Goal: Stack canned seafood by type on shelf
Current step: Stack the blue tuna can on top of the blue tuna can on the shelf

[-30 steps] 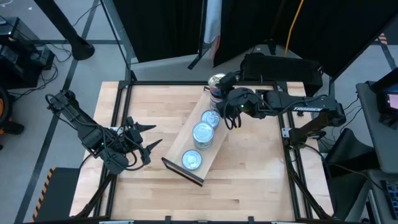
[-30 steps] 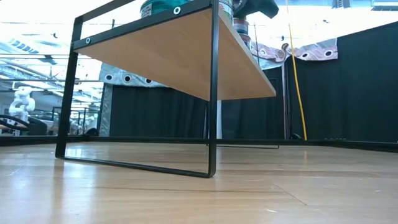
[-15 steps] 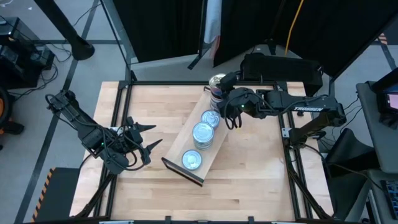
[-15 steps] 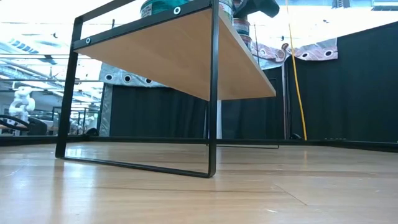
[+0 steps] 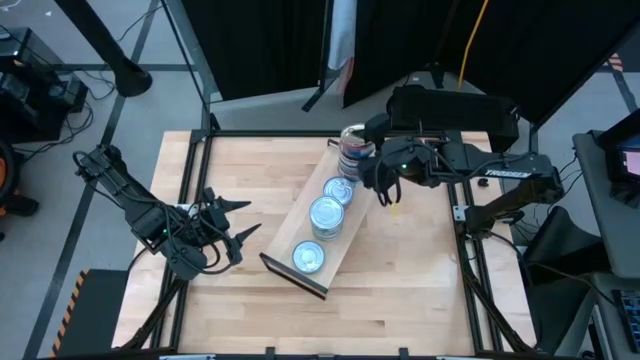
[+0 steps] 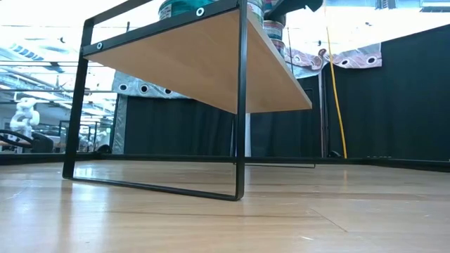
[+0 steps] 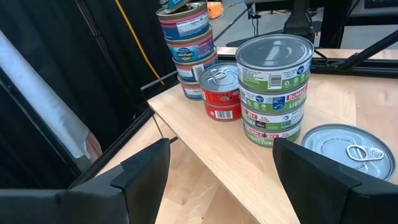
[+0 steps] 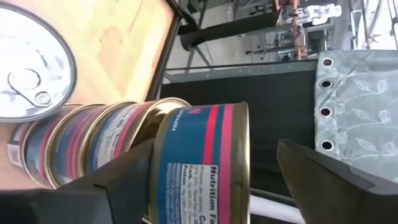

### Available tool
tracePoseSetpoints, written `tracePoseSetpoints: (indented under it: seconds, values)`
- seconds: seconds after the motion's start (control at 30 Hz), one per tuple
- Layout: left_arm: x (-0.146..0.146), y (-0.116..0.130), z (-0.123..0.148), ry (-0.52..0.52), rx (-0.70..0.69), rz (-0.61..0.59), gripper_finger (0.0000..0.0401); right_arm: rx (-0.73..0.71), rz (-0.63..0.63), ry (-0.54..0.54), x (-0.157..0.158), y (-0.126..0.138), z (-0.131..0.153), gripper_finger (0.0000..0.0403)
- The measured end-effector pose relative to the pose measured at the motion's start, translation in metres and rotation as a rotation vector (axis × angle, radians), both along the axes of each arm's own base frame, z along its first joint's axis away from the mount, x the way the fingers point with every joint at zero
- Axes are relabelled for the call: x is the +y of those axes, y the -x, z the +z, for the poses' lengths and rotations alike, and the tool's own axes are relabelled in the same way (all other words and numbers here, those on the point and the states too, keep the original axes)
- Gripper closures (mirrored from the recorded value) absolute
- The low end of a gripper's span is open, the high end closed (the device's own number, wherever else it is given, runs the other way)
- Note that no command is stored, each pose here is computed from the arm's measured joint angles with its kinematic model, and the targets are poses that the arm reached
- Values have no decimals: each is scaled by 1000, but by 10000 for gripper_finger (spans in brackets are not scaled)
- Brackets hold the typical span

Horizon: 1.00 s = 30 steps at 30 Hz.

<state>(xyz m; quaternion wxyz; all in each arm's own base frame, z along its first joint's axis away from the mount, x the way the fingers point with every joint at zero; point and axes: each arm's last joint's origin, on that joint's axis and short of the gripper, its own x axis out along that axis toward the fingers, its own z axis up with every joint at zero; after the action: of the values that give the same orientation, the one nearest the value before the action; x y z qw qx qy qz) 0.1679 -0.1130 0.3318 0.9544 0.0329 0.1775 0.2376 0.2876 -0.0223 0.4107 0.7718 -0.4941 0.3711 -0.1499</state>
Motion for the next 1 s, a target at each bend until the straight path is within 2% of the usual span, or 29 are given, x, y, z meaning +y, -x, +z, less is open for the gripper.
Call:
tracePoseSetpoints:
  seconds: [0.23,1.0]
  values:
    - [0,0,0,9,-4,0,118,-34,20,-40,1,3,4,63]
    - [-2,-2,1,55,2,-38,118,-107,-4,-155,-9,3,4,62]
